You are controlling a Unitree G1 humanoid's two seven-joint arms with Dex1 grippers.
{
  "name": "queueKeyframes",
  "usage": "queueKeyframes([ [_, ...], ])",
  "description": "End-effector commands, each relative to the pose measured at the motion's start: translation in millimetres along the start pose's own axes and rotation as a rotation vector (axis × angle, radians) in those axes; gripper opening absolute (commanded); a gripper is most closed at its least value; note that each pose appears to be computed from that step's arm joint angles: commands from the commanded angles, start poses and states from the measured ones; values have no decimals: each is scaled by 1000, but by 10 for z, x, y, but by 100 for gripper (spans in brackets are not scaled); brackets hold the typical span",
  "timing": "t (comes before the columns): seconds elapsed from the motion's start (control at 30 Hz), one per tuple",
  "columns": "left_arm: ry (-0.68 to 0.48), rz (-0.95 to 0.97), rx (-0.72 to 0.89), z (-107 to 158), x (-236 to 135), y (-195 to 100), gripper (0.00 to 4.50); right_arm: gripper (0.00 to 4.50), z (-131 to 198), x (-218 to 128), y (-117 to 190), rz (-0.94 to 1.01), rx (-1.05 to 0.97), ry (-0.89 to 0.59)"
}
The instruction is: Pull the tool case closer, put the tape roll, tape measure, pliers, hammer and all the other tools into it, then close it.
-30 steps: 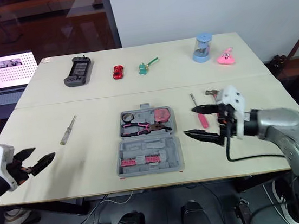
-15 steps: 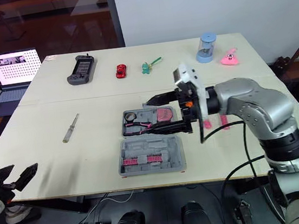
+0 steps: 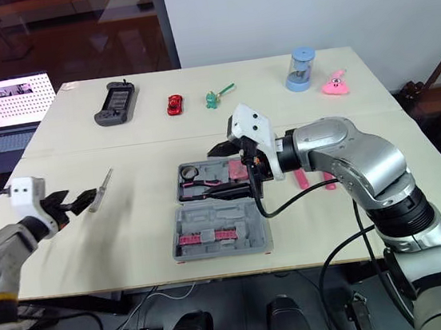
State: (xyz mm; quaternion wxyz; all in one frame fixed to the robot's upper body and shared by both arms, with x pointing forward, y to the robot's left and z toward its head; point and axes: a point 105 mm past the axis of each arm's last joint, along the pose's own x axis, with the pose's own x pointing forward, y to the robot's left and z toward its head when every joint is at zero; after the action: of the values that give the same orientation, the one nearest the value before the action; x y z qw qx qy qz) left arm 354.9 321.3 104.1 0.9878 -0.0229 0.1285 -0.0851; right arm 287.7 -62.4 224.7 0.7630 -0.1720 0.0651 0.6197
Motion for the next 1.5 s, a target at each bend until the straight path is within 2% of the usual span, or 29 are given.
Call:
queueKeyframes([
  [0.03, 21, 16, 39, -44, 185, 60, 444, 441, 145, -83, -17, -39, -5, -34],
  [0.23, 52, 29, 39, -117, 446, 15, 444, 441, 112, -179, -83, -128, -16, -4],
  [0.53, 96, 66, 54, -158, 561, 1, 444, 441, -3, -274, -126, -200, -6, 47],
  [0.63, 89, 68, 52, -131, 549, 26, 358, 450, -46, -295, -127, -211, -1, 63],
  [0.83, 73, 70, 52, -120, 557, 19, 44, 450, -53, -290, -164, -223, -3, 64],
  [0.87, 72, 71, 53, -120, 558, 19, 7, 450, -52, -289, -171, -224, -4, 64],
  [1.0, 68, 59, 57, -111, 569, -6, 1, 450, -63, -290, -182, -223, -8, 71],
  [1.2, 88, -143, 65, -223, 537, -295, 1, 450, -81, -285, -178, -214, -13, 80],
  [1.5, 171, -249, 73, -530, 86, -703, 1, 450, -125, -219, -116, -200, 12, 64],
])
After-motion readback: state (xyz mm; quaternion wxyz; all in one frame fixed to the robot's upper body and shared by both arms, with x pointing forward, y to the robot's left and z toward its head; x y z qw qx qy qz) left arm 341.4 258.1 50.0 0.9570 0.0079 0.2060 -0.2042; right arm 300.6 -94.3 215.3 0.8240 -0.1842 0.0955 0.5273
